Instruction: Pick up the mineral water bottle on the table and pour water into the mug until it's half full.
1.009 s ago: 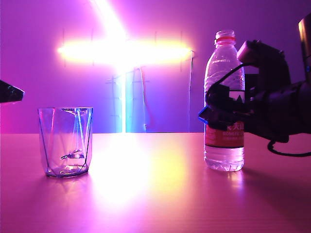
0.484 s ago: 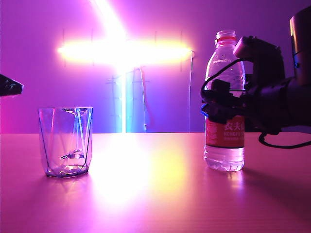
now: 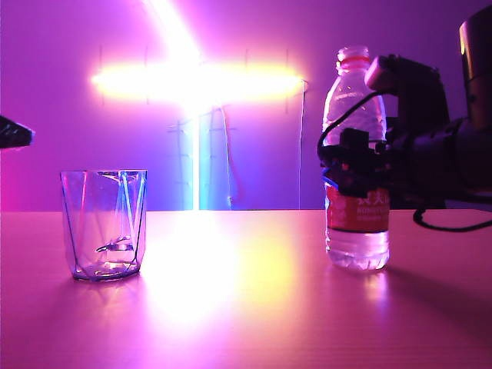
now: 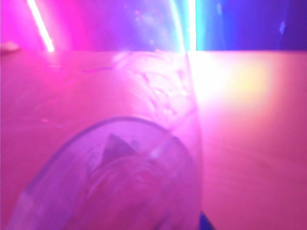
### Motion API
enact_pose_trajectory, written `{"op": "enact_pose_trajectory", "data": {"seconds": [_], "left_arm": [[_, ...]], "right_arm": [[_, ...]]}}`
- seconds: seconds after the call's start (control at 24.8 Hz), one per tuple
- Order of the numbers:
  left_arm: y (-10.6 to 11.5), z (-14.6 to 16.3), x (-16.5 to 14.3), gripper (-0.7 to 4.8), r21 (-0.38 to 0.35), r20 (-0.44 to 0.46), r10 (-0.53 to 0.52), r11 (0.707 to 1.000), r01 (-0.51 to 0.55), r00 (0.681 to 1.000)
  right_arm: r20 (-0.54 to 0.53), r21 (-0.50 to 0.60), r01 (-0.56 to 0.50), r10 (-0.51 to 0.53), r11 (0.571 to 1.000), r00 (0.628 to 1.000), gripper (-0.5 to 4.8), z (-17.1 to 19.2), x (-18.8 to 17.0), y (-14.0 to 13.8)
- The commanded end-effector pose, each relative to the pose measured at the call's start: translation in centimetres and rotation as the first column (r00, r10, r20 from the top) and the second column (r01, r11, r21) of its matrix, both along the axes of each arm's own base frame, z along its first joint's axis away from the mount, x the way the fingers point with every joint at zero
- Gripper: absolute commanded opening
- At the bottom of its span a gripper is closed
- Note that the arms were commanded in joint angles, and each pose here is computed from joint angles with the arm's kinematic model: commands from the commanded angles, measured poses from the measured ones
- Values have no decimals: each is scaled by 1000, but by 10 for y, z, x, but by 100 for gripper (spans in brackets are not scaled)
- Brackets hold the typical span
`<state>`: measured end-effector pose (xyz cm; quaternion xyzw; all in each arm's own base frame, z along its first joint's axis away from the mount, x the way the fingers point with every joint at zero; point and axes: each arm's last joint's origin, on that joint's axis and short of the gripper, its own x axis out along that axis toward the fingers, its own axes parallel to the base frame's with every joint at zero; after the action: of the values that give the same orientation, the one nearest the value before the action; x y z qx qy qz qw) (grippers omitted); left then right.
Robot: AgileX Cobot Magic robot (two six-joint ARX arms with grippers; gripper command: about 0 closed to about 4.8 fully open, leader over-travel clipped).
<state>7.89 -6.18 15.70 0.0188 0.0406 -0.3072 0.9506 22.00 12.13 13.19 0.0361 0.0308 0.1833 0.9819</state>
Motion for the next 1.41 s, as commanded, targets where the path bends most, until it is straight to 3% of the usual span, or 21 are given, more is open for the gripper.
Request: {"op": "enact_pose_trajectory", "data": {"seconds": [0.04, 0.12, 0.32, 0.48, 0.61, 0.69, 0.73, 0.77, 0.85, 0.97, 1.29, 1.41], "left_arm": [[9, 3, 6, -2, -13, 10, 100, 995, -100, 995], [14, 3, 9, -2, -12, 11, 161, 987, -160, 987], [17, 4, 10, -2, -25, 26, 191, 981, -190, 981], [24, 6, 11, -2, -42, 48, 259, 965, -257, 965], [21, 6, 10, -2, -42, 47, 230, 973, -228, 972], [18, 6, 8, -2, -42, 47, 190, 981, -188, 981], [17, 6, 7, -2, -42, 47, 174, 984, -172, 984], [16, 6, 7, -2, -42, 48, 171, 985, -169, 984], [16, 6, 7, -2, -42, 47, 173, 984, -171, 984], [17, 6, 8, -2, -42, 47, 180, 983, -178, 983], [17, 6, 8, -2, -42, 47, 180, 983, -178, 983], [17, 6, 8, -2, -42, 47, 180, 983, -178, 983]], "right_arm": [[172, -45, -59, 66, 997, 983, 213, 30, -1, 2], [163, -98, -81, 97, 992, 982, 211, 45, 6, 7], [129, -274, -182, 223, 944, 966, 210, 84, 28, 44], [114, -490, -232, 326, 840, 939, 210, 106, 32, 70], [117, -581, -239, 370, 778, 922, 210, 111, 32, 81], [130, -658, -227, 406, 718, 905, 210, 109, 33, 88], [133, -714, -214, 430, 667, 893, 210, 106, 33, 95], [132, -733, -207, 433, 648, 892, 210, 105, 33, 98], [131, -806, -161, 438, 570, 890, 210, 99, 35, 110], [129, -850, -125, 433, 512, 892, 210, 94, 41, 124], [134, -883, -82, 415, 462, 900, 210, 91, 48, 130], [120, -908, -54, 381, 416, 917, 210, 89, 48, 129]]}}
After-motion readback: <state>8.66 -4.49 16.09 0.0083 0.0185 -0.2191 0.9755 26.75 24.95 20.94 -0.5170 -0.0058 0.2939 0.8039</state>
